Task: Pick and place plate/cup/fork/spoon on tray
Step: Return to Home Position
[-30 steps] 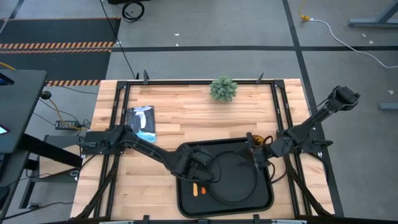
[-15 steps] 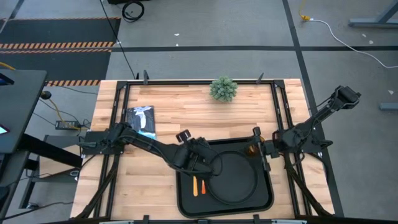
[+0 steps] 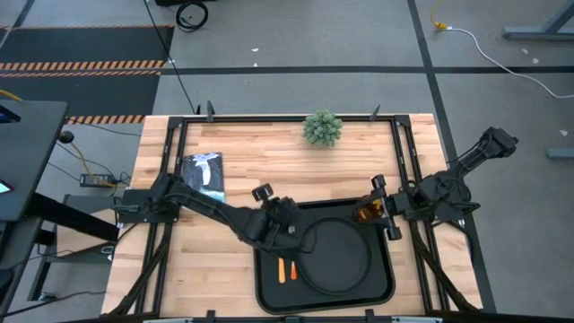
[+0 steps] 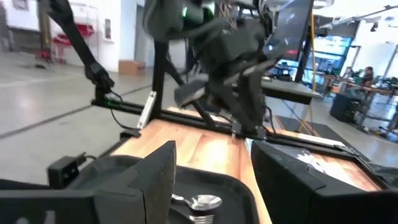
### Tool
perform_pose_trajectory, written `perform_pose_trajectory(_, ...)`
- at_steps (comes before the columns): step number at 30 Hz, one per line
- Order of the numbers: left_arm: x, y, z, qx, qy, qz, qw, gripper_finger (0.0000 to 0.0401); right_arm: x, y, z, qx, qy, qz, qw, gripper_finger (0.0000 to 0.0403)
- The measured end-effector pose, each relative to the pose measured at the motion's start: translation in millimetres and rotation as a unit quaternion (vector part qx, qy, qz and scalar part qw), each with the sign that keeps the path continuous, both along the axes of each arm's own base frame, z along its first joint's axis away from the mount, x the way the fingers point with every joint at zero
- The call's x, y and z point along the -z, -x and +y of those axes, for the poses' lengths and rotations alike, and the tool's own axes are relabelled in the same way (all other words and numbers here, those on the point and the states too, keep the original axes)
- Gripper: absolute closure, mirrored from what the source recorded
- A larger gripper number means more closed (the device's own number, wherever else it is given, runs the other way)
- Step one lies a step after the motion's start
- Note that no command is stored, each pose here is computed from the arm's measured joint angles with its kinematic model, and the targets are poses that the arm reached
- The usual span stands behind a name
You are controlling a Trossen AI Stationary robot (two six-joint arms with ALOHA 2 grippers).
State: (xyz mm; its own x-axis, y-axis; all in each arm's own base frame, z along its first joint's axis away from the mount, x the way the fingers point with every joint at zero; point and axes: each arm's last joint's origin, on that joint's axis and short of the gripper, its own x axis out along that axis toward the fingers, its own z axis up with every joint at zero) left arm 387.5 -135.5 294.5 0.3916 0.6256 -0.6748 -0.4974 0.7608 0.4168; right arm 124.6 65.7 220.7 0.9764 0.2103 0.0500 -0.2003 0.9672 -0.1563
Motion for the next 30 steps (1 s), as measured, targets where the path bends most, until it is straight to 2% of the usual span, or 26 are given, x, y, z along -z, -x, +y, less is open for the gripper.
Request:
perform_pose_trajectory(7,40.0,2.6,-9.2,0.014,0.032,0.006,0.999,0.0350,27.0,8.9,-3.8,-0.023,-0.039,-0.021,0.999,0.0188)
perform_pose_trajectory(11,43.6,13.0,-1.4,0.019,0.045,-0.012,0.999,0.0376,37.6,14.9,-7.6,-0.023,-0.053,-0.043,0.997,0.0188)
perform_pose_trajectory(15,45.7,35.4,9.8,0.025,0.054,-0.053,0.997,0.0395,33.7,17.7,-9.6,-0.020,-0.062,-0.058,0.996,0.0188)
perform_pose_trajectory(20,45.1,68.8,31.1,0.037,0.056,-0.121,0.990,0.0390,31.6,19.9,-12.1,-0.012,-0.059,-0.070,0.996,0.0188)
perform_pose_trajectory(25,44.0,97.8,56.4,0.065,0.028,-0.152,0.986,0.0394,28.0,20.3,-16.1,0.011,-0.050,-0.090,0.995,0.0188)
perform_pose_trajectory(30,49.3,122.1,74.8,0.118,0.003,-0.183,0.976,0.0392,23.0,20.6,-21.7,0.067,-0.071,-0.111,0.989,0.0188)
